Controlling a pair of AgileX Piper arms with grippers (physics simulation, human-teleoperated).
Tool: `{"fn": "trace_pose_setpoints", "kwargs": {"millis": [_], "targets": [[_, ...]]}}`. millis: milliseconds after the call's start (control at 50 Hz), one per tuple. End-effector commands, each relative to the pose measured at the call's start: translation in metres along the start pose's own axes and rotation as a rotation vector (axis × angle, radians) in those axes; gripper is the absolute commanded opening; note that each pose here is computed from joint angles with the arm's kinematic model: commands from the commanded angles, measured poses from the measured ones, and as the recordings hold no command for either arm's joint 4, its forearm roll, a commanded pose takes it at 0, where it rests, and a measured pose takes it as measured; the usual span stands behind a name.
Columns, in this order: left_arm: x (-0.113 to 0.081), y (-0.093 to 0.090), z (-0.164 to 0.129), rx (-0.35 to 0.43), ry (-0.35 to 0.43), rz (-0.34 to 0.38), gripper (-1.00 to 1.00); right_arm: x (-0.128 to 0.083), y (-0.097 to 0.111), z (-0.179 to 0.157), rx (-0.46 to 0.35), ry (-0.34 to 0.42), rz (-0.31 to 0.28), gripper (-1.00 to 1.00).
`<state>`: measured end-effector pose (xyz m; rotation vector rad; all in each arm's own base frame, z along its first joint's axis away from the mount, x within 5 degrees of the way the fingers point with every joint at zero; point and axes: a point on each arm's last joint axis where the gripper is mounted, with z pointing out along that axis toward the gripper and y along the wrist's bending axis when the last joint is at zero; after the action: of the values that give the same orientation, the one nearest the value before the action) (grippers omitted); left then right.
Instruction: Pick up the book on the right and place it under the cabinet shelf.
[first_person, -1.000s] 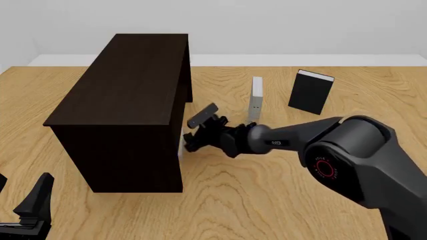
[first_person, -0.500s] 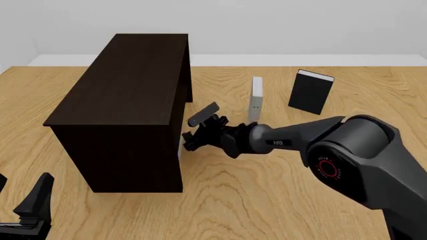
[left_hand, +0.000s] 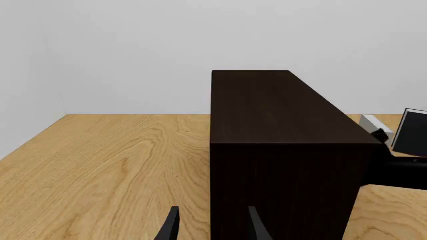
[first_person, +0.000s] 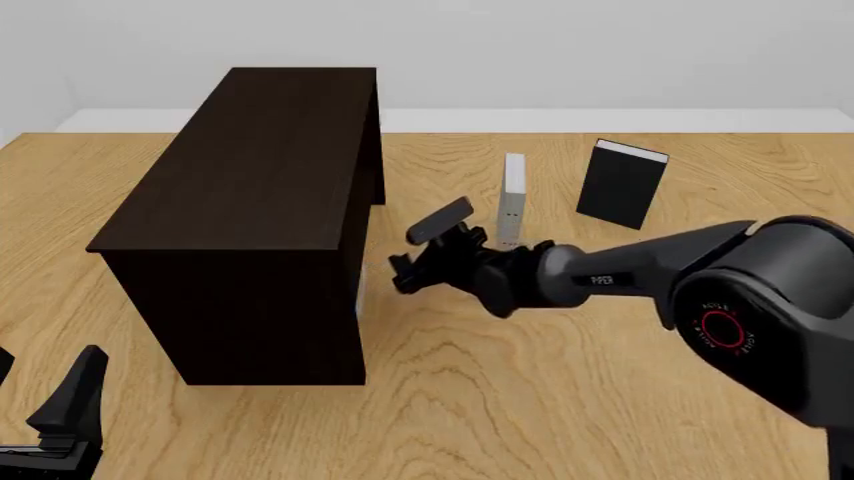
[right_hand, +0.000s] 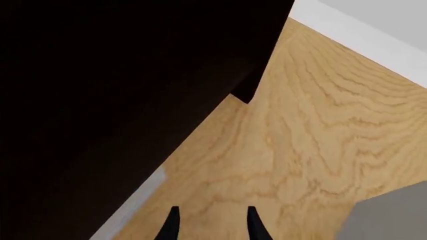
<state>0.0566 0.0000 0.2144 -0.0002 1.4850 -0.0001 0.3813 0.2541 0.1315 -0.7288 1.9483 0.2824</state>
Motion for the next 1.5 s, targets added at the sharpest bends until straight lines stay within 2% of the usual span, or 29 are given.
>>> {"fn": "trace_pose_setpoints", "kwargs": {"millis": [20,360,620,900,1100,1500], "targets": [[0.000,0.000,0.000,0.000,0.000,0.000,1.00,-0.009,-0.009,-0.027,0.020,-0.034,0.005,1.00],[0.000,0.000,0.000,0.000,0.000,0.000,1.00,-0.034,-0.014,-0.083,0.036,-0.117,0.028,1.00],[0.000,0.000,0.000,0.000,0.000,0.000,1.00,-0.058,-0.013,-0.122,0.037,-0.194,0.018,1.00],[0.000,0.000,0.000,0.000,0.000,0.000,1.00,-0.078,-0.010,-0.156,0.030,-0.260,0.022,1.00],[0.000,0.000,0.000,0.000,0.000,0.000,1.00,-0.085,-0.007,-0.166,0.024,-0.283,0.025,1.00],[0.000,0.000,0.000,0.000,0.000,0.000,1.00,-0.106,-0.009,-0.207,0.027,-0.355,0.025,1.00]]}}
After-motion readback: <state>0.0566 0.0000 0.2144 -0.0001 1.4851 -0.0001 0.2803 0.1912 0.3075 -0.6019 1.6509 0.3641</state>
